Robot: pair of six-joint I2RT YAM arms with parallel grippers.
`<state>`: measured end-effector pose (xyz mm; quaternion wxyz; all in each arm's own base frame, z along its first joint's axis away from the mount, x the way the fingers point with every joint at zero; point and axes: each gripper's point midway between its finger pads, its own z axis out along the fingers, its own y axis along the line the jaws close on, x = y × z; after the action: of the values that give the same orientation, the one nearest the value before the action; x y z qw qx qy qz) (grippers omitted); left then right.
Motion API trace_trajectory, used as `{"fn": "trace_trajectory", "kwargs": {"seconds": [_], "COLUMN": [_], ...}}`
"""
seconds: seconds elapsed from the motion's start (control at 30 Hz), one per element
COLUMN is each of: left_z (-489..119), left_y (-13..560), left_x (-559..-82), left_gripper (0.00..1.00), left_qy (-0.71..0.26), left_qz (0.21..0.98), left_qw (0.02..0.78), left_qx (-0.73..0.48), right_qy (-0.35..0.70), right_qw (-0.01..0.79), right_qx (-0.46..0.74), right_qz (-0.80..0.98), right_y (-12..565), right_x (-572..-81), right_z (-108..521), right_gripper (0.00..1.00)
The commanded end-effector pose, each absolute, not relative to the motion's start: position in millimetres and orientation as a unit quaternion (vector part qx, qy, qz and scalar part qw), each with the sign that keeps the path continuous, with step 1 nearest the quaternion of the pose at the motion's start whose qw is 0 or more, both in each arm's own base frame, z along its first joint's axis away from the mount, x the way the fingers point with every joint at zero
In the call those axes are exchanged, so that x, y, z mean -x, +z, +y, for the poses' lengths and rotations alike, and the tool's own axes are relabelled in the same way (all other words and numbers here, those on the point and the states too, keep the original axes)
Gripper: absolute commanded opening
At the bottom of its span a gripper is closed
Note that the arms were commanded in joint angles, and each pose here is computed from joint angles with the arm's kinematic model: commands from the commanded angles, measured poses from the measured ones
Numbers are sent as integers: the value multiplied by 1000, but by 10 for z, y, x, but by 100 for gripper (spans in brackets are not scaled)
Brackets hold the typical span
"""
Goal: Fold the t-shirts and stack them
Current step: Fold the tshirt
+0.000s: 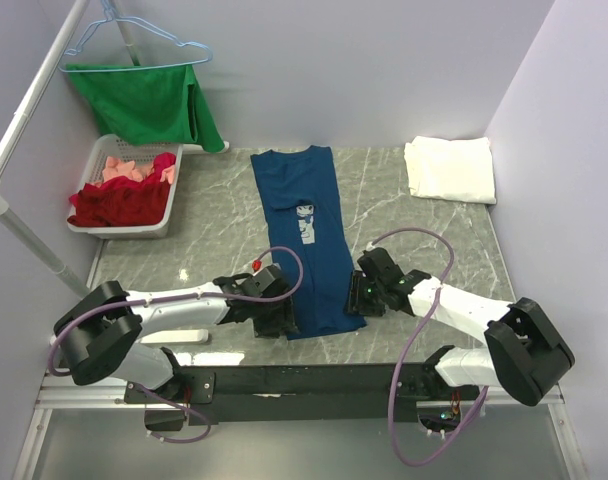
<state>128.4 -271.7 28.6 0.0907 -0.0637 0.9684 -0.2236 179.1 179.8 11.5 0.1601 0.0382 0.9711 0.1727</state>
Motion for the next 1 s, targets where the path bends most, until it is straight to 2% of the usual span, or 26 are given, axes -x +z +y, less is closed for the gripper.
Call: {"fn": "trace_trajectory", "kwargs": {"seconds": [0.0, 0.27, 0.53, 0.73, 0.83, 0.87, 0.93, 0.97], "left_z": [-2875, -2907, -2890, -2817, -2713, -2683, -2575, -2524], "left_y": [384, 305, 140, 87, 72, 78, 63, 77], "left_x": [-1350, -1316, -1260, -1267, -1266, -1260, -1245, -1238], "left_gripper": [63, 60, 46, 37, 24, 17, 10, 4], "left_qy": [-257, -244, -217, -188, -166, -162, -142, -135], "left_qz": [958, 962, 970, 975, 977, 978, 980, 980], "left_qw": [104, 98, 90, 94, 99, 100, 103, 106], "left_qx": [69, 68, 68, 76, 86, 89, 99, 104], "right_qy": [124, 96, 44, 4, -5, -9, -17, -21], "right_qw": [69, 68, 60, 54, 50, 47, 42, 40], "right_qx": [-45, -62, -90, -110, -111, -108, -103, -100], "right_qz": [989, 991, 993, 993, 993, 993, 994, 994], "right_y": [-211, -222, -238, -237, -239, -245, -253, -257], "right_x": [-1269, -1235, -1165, -1088, -1058, -1047, -1005, -995], "right_z": [1561, 1483, 1359, 1278, 1279, 1283, 1283, 1283], "right_gripper": [51, 50, 40, 40, 29, 18, 8, 0]}}
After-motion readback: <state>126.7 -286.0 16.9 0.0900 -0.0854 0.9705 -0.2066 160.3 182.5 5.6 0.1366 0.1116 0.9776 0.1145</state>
